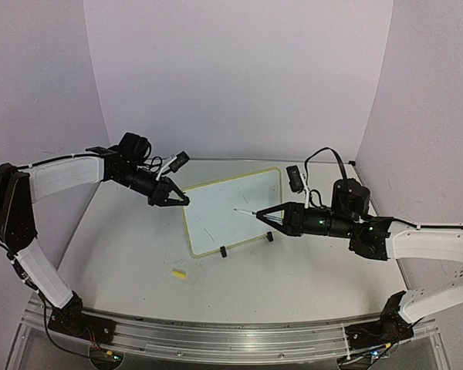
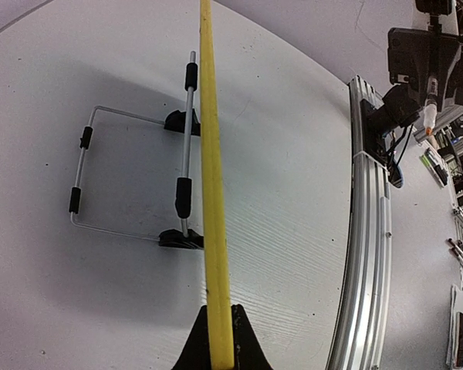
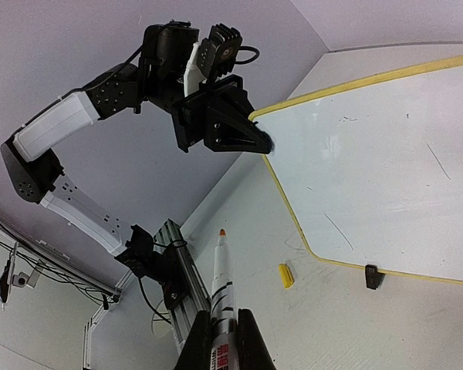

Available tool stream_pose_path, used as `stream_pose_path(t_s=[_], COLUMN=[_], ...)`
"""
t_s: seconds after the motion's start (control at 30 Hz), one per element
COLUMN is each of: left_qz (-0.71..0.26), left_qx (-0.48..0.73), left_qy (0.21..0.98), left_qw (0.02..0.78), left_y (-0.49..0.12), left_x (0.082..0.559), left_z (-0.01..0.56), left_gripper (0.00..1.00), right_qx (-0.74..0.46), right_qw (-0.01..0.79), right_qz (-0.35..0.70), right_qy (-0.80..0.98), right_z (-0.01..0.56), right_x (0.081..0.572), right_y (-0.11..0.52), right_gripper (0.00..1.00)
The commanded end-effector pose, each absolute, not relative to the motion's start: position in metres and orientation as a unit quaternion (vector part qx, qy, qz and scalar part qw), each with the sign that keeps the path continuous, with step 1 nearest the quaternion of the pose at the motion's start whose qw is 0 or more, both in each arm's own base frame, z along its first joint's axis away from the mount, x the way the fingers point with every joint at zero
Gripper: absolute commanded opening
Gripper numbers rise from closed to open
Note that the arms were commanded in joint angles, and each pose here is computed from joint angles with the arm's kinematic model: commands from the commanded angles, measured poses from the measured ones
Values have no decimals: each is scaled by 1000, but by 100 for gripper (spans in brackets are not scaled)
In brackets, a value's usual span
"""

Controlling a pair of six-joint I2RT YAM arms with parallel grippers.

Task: Write a sentence on the whiteboard
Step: Hold the whiteboard at the center of the board, then write a sentence on the whiteboard.

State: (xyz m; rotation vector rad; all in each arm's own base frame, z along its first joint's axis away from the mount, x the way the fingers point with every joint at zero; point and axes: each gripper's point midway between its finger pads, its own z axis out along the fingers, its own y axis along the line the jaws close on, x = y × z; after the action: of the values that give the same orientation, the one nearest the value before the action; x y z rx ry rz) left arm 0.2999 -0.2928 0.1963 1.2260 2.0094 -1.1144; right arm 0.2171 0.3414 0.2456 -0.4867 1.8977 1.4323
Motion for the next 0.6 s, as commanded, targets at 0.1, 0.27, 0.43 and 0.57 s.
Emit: stream_pose_path(t_s=[0.1,0.27,0.43,0.57], left_qz=[-466,-452,-446,-437], left_qx=[472,473,473,474], left_qy=[701,709,713,719], left_qw=[262,263,261,260], left_y=[-304,-302,-301,-300], left_x=[265,267,269,271], left_z=[227,219,215,212], left_gripper=[0,0,0,0], right_qx=[-234,-240,-254,-265], right_qw=[361,372,377,381], right_qz=[556,537,530,525], right_qy=[711,718,716,713], right_z=[260,257,257,257], right_x=[205,210,223,239], right_y=[361,373,389,404], right_gripper=[0,0,0,0])
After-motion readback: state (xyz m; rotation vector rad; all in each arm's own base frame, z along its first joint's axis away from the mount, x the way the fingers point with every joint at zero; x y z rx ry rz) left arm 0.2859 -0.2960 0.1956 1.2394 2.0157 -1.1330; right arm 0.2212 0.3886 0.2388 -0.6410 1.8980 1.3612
